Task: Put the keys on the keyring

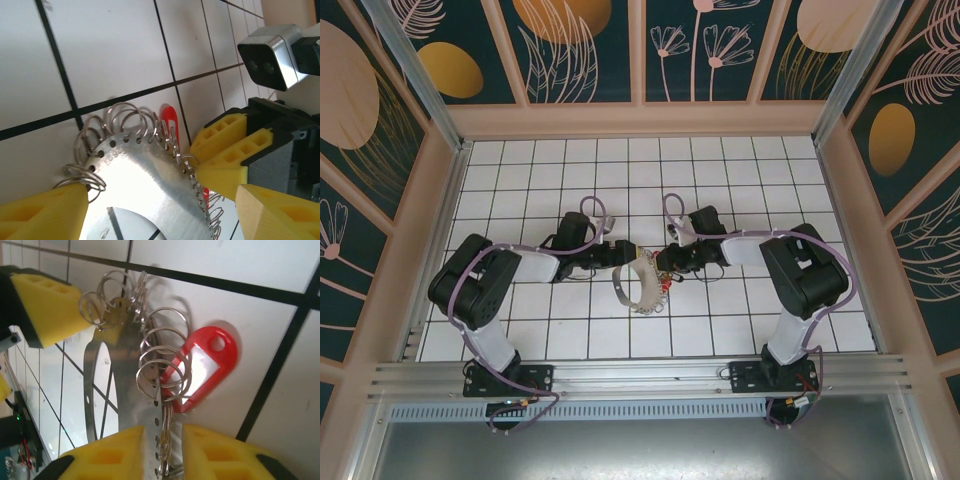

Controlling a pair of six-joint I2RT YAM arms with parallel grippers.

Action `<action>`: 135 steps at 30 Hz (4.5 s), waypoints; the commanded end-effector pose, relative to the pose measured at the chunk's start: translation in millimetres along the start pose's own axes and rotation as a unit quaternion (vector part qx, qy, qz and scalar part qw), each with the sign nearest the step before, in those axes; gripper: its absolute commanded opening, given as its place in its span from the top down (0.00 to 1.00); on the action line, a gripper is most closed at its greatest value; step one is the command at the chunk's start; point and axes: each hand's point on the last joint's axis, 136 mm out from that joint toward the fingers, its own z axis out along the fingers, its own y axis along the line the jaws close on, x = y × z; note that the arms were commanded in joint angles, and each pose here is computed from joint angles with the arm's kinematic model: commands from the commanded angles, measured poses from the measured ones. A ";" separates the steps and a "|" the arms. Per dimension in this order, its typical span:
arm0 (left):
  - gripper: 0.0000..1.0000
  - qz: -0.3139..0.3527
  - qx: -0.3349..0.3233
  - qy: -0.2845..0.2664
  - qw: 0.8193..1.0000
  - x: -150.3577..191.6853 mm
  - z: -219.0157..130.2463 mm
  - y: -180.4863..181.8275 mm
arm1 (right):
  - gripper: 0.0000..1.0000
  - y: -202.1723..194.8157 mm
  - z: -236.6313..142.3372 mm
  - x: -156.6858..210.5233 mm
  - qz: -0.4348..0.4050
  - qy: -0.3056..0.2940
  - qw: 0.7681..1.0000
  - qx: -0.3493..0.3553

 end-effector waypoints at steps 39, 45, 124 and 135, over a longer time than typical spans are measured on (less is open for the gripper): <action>0.17 -0.057 -0.029 -0.043 0.997 4.6 -23.2 8.7 | 1.00 45.5 -39.6 -17.2 -0.027 -0.089 0.990 -0.109; 0.22 -0.036 0.040 -0.016 0.998 7.0 -18.7 -16.5 | 1.00 42.6 -49.6 -24.2 -0.009 -0.118 0.986 -0.120; 0.94 0.092 0.001 0.105 0.990 -27.5 -15.6 16.6 | 0.59 -39.9 -158.8 -58.7 -0.009 -0.359 0.905 0.229; 0.56 0.101 -0.211 -0.025 0.972 -74.2 -58.6 58.1 | 0.45 -67.5 -265.3 -84.0 -0.022 -0.504 0.756 0.416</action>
